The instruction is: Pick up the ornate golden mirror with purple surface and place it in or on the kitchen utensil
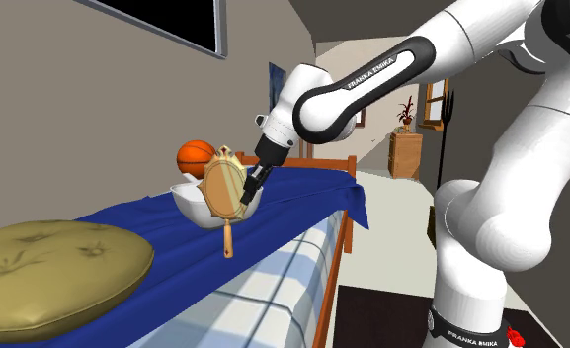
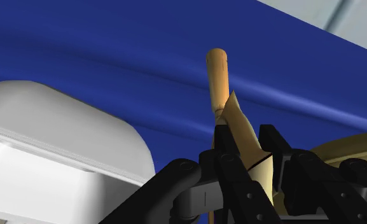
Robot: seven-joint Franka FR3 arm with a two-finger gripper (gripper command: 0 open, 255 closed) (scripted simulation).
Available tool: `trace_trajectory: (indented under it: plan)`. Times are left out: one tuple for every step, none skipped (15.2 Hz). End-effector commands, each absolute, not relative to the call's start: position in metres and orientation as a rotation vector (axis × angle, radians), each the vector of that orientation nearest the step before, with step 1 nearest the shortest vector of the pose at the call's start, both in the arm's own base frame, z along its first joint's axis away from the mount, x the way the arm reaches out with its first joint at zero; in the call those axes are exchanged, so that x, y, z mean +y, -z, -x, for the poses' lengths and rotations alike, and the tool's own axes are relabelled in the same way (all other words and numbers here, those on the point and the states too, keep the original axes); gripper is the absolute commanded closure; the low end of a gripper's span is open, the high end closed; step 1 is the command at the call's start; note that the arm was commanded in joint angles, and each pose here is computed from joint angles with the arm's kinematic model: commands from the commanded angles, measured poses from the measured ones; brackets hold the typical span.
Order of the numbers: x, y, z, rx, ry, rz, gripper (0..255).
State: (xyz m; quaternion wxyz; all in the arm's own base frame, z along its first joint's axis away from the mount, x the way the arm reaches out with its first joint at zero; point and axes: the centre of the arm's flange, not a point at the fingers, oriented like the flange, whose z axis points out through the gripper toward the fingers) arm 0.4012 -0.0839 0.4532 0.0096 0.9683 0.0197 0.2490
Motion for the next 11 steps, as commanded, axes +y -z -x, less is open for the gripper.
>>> trace_trajectory:
  plan:
    - [-0.084, -0.453, -0.401, 0.062, -0.777, -3.024, 255]
    - [-0.084, -0.453, -0.401, 0.062, -0.777, -3.024, 255]
    - [-0.084, -0.453, -0.401, 0.062, -0.777, -3.024, 255]
    - [-0.084, -0.453, -0.401, 0.062, -0.777, -3.024, 255]
    - [-0.084, -0.458, -0.401, 0.062, -0.777, -3.024, 255]
    - [-0.084, -0.464, -0.401, 0.062, -0.777, -3.024, 255]
    - [-0.084, -0.469, -0.401, 0.062, -0.777, -3.024, 255]
    - [-0.084, -0.474, -0.401, 0.062, -0.777, -3.024, 255]
    - [-0.084, -0.479, -0.401, 0.062, -0.777, -3.024, 255]
    - [-0.084, -0.485, -0.401, 0.062, -0.777, -3.024, 255]
    - [-0.084, -0.49, -0.401, 0.062, -0.777, -3.024, 255]
